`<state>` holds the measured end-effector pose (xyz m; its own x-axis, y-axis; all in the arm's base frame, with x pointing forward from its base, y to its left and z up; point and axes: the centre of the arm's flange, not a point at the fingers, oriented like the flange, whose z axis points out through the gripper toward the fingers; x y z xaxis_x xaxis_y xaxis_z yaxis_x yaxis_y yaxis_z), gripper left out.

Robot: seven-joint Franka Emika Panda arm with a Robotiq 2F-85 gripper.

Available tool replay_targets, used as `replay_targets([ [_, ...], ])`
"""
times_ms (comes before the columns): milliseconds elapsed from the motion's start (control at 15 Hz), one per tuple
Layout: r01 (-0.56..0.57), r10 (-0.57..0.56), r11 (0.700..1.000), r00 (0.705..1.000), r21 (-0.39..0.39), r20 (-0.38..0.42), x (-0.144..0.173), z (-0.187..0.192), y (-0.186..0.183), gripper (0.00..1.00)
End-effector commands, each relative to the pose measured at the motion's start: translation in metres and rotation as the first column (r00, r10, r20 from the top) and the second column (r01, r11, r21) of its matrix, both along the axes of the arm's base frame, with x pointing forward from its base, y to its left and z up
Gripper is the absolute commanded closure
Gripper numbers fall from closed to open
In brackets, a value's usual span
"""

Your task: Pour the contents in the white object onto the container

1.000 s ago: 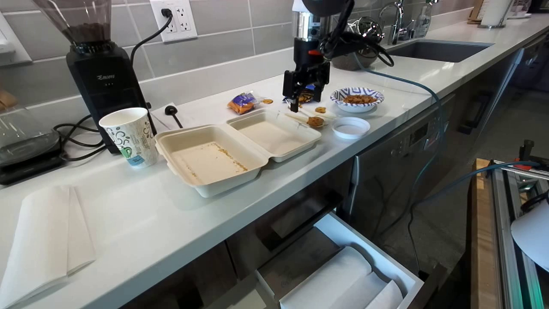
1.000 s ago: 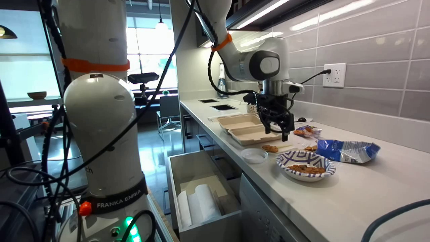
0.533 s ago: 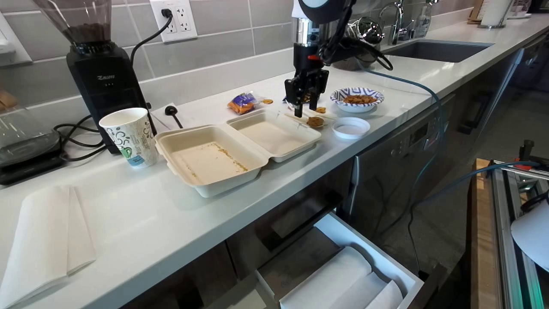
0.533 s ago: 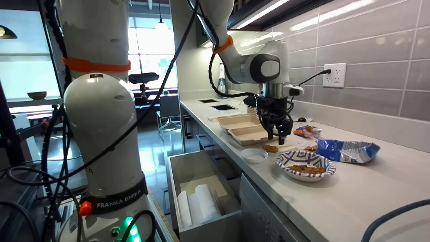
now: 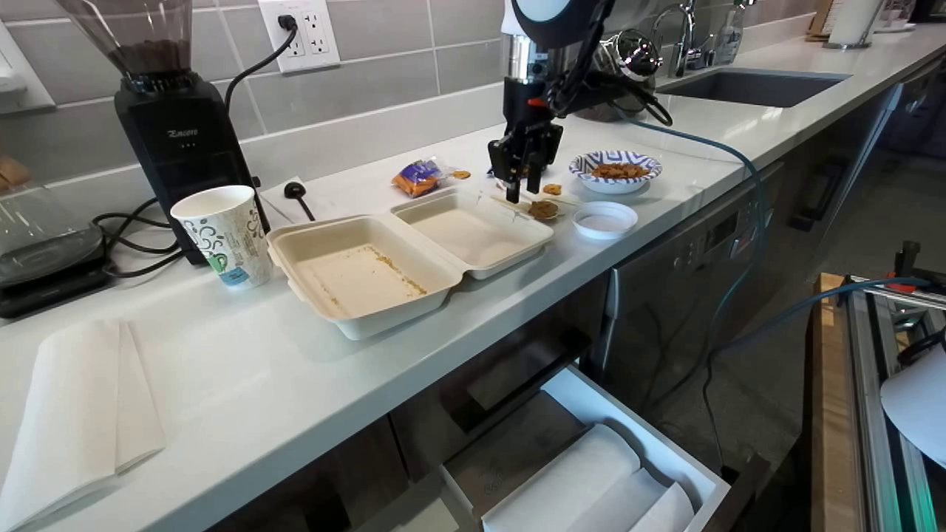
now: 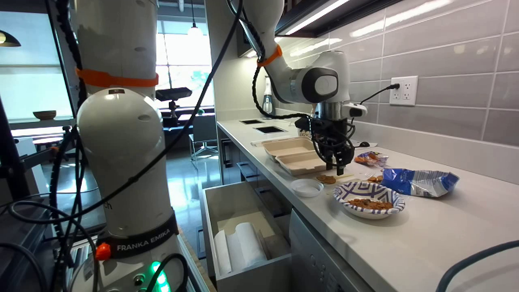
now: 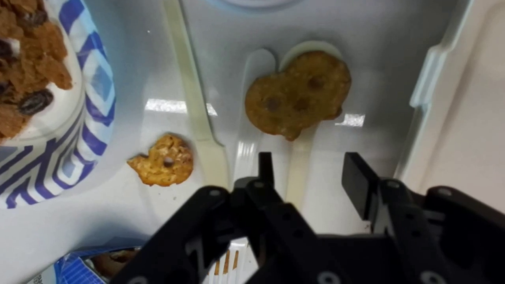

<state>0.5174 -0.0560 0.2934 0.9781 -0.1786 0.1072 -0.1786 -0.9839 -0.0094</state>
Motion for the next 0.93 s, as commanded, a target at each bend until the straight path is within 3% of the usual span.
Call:
replay_targets([
  [0,0.013,-0.013,1.000,1.000,0.000,0.020,0.0060,-0.0083,0.0049,0.41],
  [67,0.013,-0.013,1.000,1.000,0.000,0.022,0.0069,-0.0090,0.0053,0.39],
  [333,0.011,-0.011,1.000,1.000,-0.001,0.021,0.0090,-0.0134,0.0063,0.51],
  [867,0.009,-0.009,1.000,1.000,-0.009,0.019,0.0133,-0.0175,0.0073,0.57],
])
